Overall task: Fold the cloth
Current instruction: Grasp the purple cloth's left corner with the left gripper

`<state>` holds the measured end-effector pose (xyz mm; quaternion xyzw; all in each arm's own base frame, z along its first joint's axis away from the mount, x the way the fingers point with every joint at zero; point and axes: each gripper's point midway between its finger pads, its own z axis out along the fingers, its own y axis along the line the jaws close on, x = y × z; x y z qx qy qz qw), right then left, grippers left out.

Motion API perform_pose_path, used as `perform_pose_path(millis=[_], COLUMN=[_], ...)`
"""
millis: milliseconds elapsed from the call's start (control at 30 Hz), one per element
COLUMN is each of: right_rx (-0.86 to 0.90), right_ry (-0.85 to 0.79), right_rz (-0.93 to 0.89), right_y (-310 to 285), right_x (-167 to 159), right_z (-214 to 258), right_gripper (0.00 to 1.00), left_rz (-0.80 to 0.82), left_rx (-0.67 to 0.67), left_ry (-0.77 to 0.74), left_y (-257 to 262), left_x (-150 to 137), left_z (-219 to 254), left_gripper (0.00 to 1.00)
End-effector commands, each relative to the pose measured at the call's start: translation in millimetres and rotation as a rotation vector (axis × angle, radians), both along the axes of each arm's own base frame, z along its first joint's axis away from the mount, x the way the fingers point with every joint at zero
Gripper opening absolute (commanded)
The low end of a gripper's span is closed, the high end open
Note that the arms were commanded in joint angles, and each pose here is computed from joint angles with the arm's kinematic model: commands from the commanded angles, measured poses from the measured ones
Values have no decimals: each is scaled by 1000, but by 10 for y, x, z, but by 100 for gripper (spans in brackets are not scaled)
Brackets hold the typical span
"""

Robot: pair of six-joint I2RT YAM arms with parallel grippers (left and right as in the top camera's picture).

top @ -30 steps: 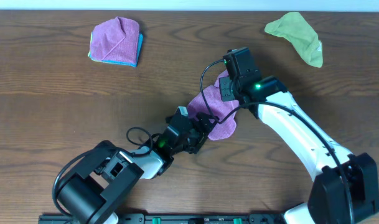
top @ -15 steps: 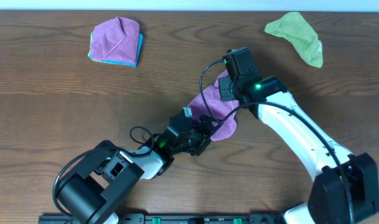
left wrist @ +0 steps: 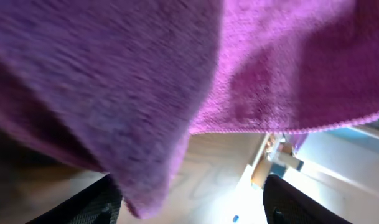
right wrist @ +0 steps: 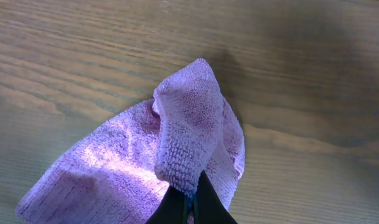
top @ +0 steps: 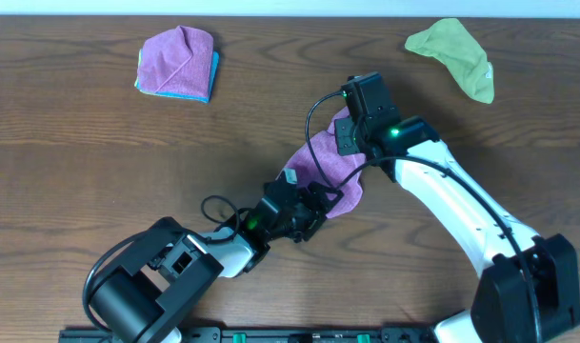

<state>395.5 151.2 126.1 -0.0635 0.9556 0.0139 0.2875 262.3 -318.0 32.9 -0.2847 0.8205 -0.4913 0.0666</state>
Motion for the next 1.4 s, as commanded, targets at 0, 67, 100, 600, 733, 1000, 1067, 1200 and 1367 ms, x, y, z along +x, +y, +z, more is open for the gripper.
perform_pose_path(millis=[0, 67, 100, 600, 733, 1000, 1067, 1200, 1367], right_rx=[25, 25, 25, 46, 46, 45, 45, 45, 45], right_ry=[-39, -39, -39, -30, -30, -29, -29, -30, -30], right_rz=[-26, -26, -26, -12, -12, -12, -12, -12, -12], right_y=[-44, -43, -43, -1, -1, -2, -2, -2, -3], right_x=[63, 63, 63, 50, 50, 49, 49, 50, 49], right_z=[173, 172, 172, 168, 168, 167, 167, 167, 167], right_gripper=[1, 1, 1, 1, 1, 1, 1, 1, 1], left_rz=[48, 49, 54, 88, 90, 78, 75, 40, 0], left_rx=[49, 62, 66, 92, 97, 81, 79, 52, 24], left_ry=[-12, -31, -35, -62, -61, -65, -63, -47, -31], left_y=[69, 82, 90, 107, 99, -41, -45, -98, -155], left_x=[73, 91, 101, 136, 151, 254, 249, 193, 130], left_z=[-91, -94, -97, -106, -127, -111, -111, -86, -57], left_gripper=[74, 74, 74, 74, 74, 74, 71, 35, 10])
